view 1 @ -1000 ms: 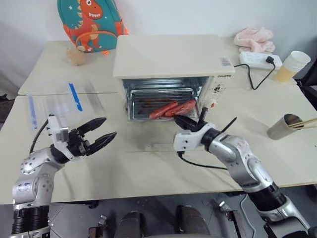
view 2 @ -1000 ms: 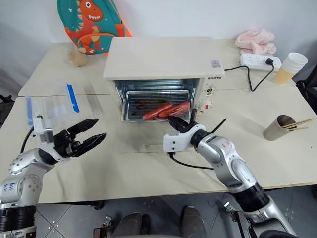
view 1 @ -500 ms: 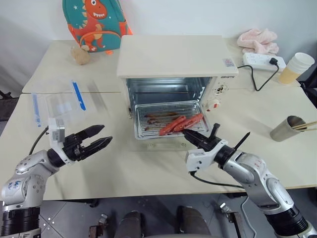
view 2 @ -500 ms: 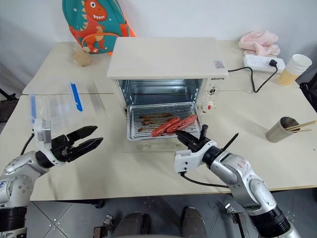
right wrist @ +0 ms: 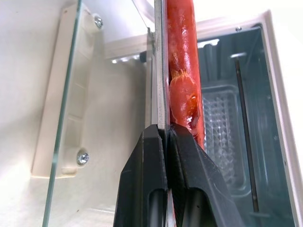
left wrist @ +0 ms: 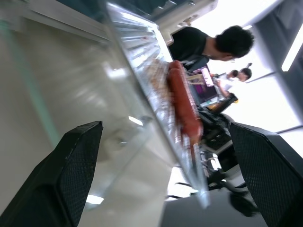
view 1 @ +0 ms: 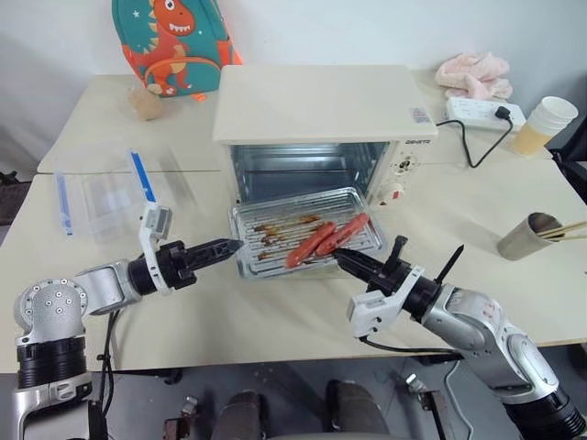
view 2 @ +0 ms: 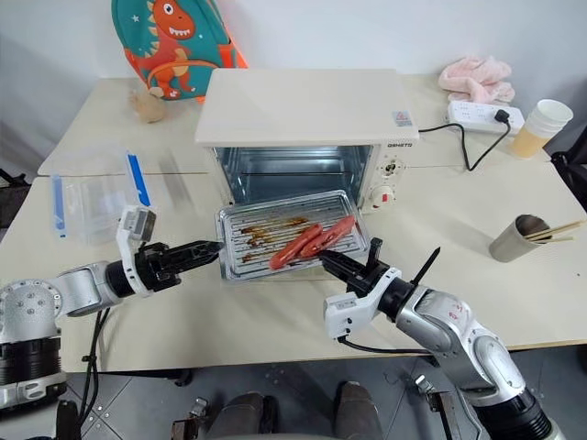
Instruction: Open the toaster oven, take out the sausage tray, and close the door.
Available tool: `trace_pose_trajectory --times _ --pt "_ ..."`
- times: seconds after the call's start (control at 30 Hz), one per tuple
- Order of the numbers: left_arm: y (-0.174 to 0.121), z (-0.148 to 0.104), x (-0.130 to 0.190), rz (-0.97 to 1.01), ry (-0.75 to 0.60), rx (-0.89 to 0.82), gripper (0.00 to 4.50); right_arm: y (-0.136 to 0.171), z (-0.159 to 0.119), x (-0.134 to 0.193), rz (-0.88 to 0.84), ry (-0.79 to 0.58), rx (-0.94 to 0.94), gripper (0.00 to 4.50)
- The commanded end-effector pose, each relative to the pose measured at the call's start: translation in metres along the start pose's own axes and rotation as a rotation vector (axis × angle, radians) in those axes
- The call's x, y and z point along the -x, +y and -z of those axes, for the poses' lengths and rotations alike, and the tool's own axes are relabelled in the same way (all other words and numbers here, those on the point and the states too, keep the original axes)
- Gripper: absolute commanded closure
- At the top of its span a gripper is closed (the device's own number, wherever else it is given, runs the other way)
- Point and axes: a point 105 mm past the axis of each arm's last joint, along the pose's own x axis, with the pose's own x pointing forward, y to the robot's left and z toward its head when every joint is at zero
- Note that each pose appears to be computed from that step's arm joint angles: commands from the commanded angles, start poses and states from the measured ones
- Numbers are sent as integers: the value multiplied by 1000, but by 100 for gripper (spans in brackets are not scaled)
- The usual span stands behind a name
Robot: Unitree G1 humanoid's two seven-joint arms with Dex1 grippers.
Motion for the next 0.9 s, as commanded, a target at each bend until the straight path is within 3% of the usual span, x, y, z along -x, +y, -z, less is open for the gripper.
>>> trace_pose_trajectory --times 0.03,0.07,0.17,0.3,0.6,0.67,0.9 --pt "-2 -6 -9 24 -57 63 2 -14 -7 -1 47 -42 26 450" --pt "-2 -8 -11 26 -75 82 2 -14 -8 -1 44 -46 26 450" --pt "1 -5 -23 4 -95 144 61 -11 -12 -2 34 -68 14 450" --pt "2 -9 -22 -12 -142 208 179 -12 -11 -4 33 -67 12 450" --pt "-9 4 -23 20 -84 262 447 -9 -13 -5 -10 -93 -133 450" --pt "-8 6 -23 13 -81 267 447 -11 -13 -5 -3 -96 -159 450" --pt "-6 0 -16 38 -151 292 450 -24 -16 -1 11 -148 -165 234"
